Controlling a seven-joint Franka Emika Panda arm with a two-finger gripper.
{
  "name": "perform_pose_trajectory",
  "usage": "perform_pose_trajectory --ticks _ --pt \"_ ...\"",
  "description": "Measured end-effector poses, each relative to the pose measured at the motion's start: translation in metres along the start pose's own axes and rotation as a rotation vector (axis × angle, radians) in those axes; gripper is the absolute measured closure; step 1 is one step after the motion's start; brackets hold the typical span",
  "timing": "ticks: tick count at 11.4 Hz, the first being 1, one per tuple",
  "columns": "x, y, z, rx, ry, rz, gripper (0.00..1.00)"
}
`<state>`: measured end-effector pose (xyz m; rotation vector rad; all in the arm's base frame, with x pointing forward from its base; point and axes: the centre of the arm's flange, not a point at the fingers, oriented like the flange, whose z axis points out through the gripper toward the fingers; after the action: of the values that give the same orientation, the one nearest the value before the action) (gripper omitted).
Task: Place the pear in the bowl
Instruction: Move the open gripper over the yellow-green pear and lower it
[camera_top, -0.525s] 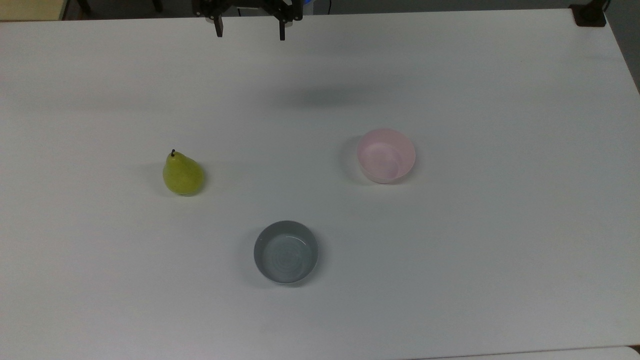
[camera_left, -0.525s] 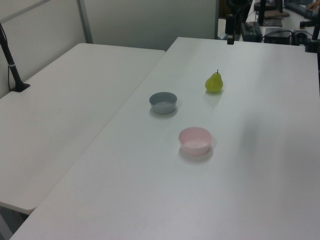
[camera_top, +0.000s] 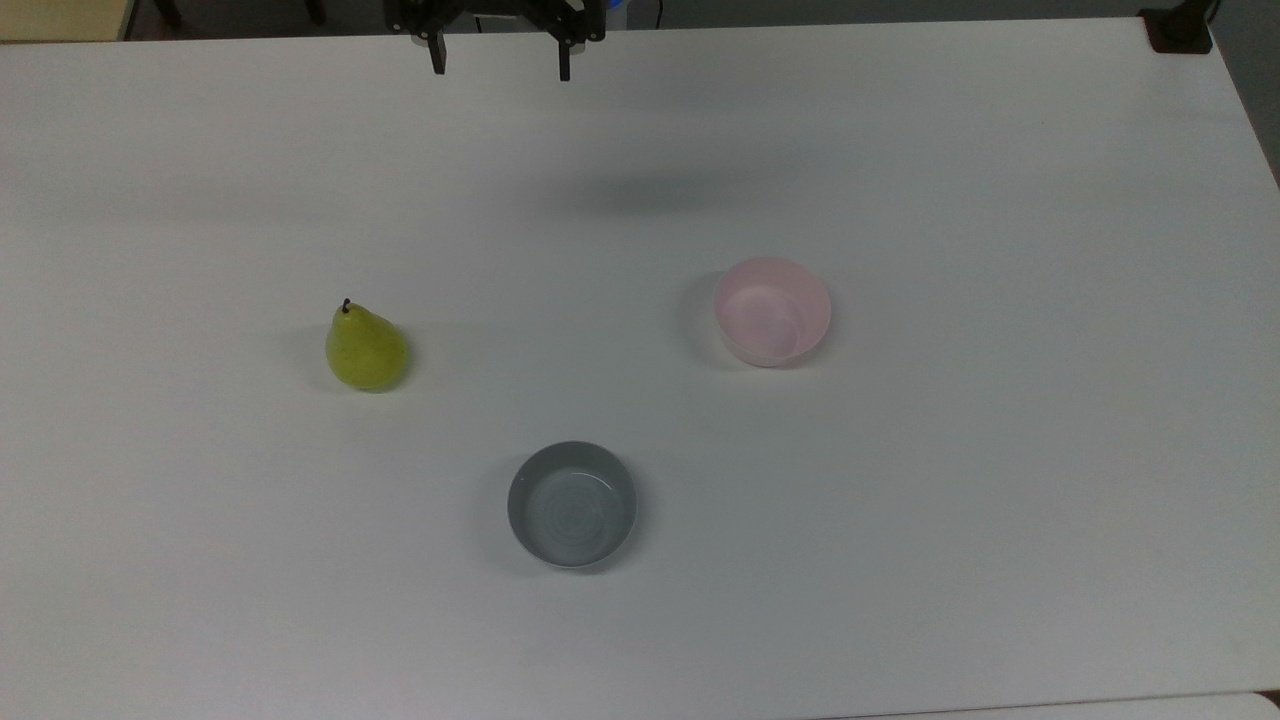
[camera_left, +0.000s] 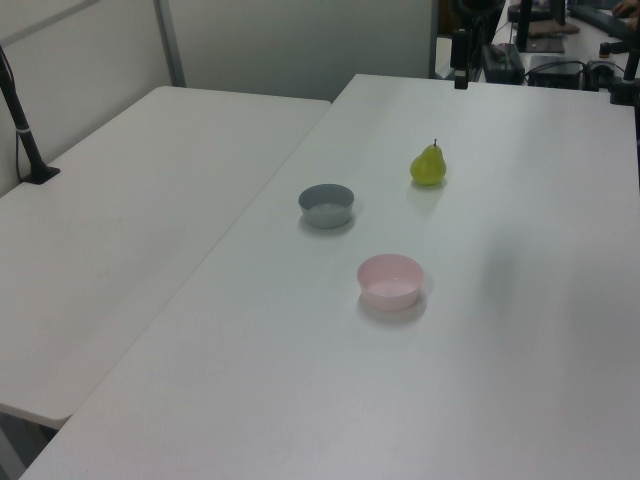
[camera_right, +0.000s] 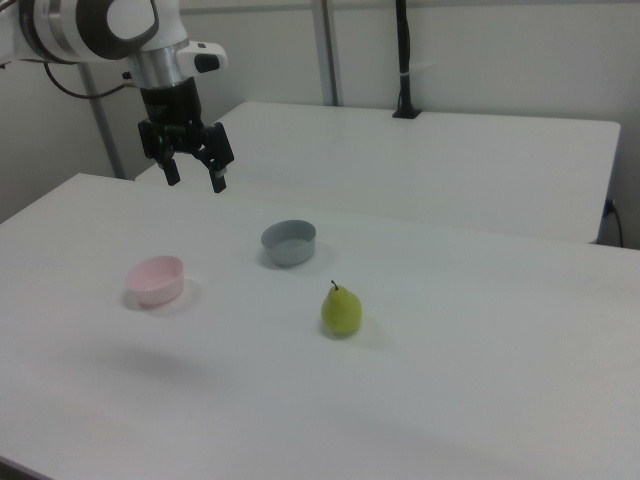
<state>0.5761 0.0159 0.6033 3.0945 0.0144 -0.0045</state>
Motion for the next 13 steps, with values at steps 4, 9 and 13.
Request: perform_pose_trajectory --ticks 4,9,13 --pt "0.0 0.0 0.0 0.0 -0.001 0.0 0.0" --pt "0.006 0.036 0.017 -0.002 -0.028 -0.052 0.0" --pt "0.033 0.092 0.039 -0.007 0.002 -0.052 0.0"
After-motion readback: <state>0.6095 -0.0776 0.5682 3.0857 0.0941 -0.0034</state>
